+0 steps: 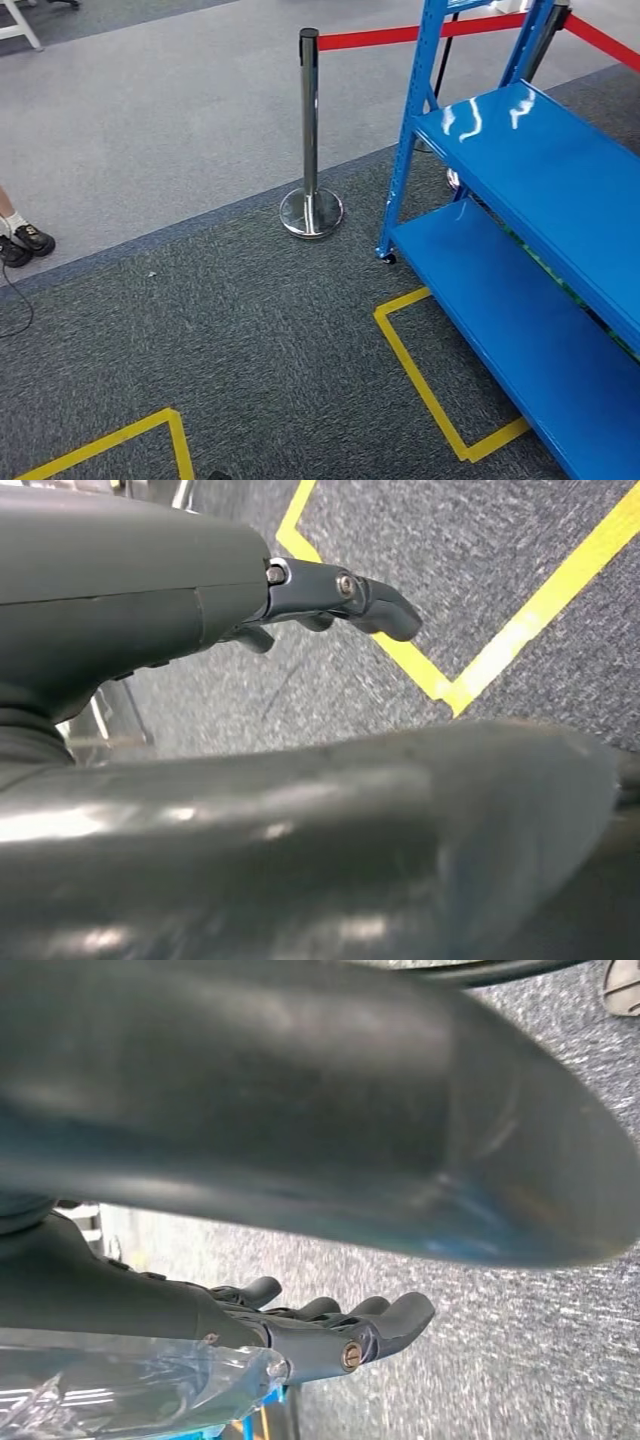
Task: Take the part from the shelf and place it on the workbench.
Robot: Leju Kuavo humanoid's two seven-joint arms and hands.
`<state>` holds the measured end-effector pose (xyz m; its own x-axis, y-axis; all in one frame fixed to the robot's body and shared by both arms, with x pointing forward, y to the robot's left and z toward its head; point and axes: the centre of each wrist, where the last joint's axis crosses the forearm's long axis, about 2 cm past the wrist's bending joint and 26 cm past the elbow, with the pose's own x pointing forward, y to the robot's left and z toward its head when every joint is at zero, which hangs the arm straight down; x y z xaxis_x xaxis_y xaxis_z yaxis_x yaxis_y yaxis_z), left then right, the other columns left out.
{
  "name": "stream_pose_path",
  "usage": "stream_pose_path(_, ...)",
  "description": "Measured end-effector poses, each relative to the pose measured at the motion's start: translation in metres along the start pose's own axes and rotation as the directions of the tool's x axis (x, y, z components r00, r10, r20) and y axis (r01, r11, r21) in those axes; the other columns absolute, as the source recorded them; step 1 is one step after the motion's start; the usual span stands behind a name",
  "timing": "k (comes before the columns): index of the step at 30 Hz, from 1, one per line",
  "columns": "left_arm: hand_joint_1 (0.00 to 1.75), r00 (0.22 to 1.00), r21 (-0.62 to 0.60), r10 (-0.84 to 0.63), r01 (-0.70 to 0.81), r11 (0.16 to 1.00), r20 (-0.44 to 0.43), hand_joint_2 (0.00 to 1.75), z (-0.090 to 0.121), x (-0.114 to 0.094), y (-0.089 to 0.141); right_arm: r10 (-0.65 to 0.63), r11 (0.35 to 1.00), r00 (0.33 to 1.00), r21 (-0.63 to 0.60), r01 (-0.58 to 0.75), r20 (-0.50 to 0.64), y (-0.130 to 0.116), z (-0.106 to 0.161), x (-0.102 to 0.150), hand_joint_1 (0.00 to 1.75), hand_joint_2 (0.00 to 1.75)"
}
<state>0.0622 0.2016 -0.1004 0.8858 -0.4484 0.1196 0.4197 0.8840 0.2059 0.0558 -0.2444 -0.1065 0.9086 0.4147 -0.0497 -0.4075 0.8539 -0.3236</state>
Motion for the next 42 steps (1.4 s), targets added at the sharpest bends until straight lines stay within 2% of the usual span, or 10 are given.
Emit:
stream_pose_path(16,0.0,1.0,0.003,-0.004,0.004,1.0,0.0,0.0,0.0,-0.0005,-0.0002,-0.006,1.0,1.0,0.005,0.006,-0.006,0.0003,-0.0002,-0.0013,0.0,0.0)
stream_pose_path(36,0.0,1.0,0.009,-0.014,0.014,1.0,0.009,0.0,-0.0003,0.0008,0.0012,0.048,0.998,0.998,0.031,-0.049,0.037,0.0012,0.0,-0.0008,0.0,0.0)
stream_pose_path(42,0.0,1.0,0.015,-0.016,0.015,1.0,0.01,0.0,-0.0004,0.0016,0.002,0.024,1.0,1.0,0.017,-0.024,-0.005,0.0016,-0.0002,-0.0029,0.0,0.0)
